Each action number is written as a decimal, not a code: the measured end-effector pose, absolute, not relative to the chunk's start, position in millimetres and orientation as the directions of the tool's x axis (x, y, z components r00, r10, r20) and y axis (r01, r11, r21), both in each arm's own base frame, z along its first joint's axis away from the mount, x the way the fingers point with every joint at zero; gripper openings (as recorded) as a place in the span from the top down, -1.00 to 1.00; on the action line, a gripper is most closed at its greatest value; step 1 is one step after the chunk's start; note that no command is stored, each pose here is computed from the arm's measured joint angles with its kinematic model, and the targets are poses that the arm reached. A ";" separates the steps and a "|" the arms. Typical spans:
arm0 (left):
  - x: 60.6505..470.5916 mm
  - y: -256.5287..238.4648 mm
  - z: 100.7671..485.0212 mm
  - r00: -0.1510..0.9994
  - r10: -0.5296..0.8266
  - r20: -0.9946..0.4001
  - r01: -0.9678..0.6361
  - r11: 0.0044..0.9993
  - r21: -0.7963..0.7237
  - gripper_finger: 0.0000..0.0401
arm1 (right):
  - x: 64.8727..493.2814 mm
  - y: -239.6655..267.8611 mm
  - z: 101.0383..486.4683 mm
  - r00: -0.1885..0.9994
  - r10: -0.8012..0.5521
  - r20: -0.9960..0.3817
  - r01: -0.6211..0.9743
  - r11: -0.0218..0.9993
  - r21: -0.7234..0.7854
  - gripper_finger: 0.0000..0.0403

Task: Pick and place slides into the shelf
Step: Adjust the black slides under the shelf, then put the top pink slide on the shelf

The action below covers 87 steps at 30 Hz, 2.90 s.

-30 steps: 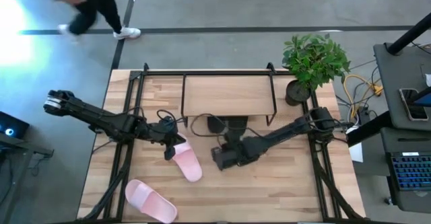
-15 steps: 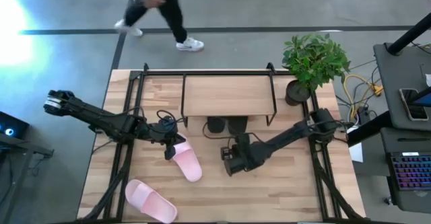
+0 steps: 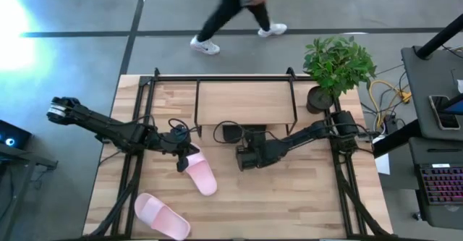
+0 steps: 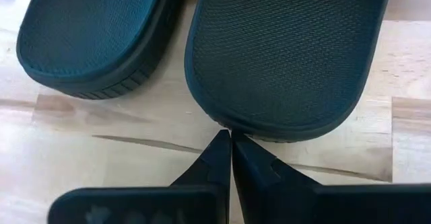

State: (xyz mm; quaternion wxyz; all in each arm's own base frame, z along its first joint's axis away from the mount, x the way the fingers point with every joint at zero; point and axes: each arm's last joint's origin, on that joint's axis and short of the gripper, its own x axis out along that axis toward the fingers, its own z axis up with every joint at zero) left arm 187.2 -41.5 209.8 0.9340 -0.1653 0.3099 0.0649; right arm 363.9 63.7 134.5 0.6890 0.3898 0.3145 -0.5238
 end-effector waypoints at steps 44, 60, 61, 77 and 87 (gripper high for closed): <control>146.6 -93.1 301.9 0.611 -0.333 -0.718 0.097 0.932 -0.349 1.00 | 387.4 149.5 188.1 0.722 0.074 -0.688 0.509 0.617 0.600 0.57; 154.8 -175.5 305.6 0.165 -0.275 -0.947 0.263 0.938 -0.226 1.00 | 379.1 171.3 189.3 0.733 0.093 -0.674 0.521 0.560 0.644 0.02; 153.3 -181.3 304.8 0.137 -0.288 -0.948 0.273 0.931 -0.244 1.00 | 379.1 171.7 189.5 0.735 0.090 -0.672 0.524 0.554 0.647 0.02; 114.8 -168.3 347.5 0.624 -0.233 -0.746 -0.180 0.886 -0.428 1.00 | 402.1 167.2 199.3 0.906 -0.102 -0.411 0.423 0.159 0.892 0.01; 97.3 -140.9 344.6 0.771 -0.125 -0.625 -0.246 0.847 -0.472 1.00 | 442.3 181.3 158.4 0.905 -0.127 -0.406 0.401 -0.064 0.914 0.01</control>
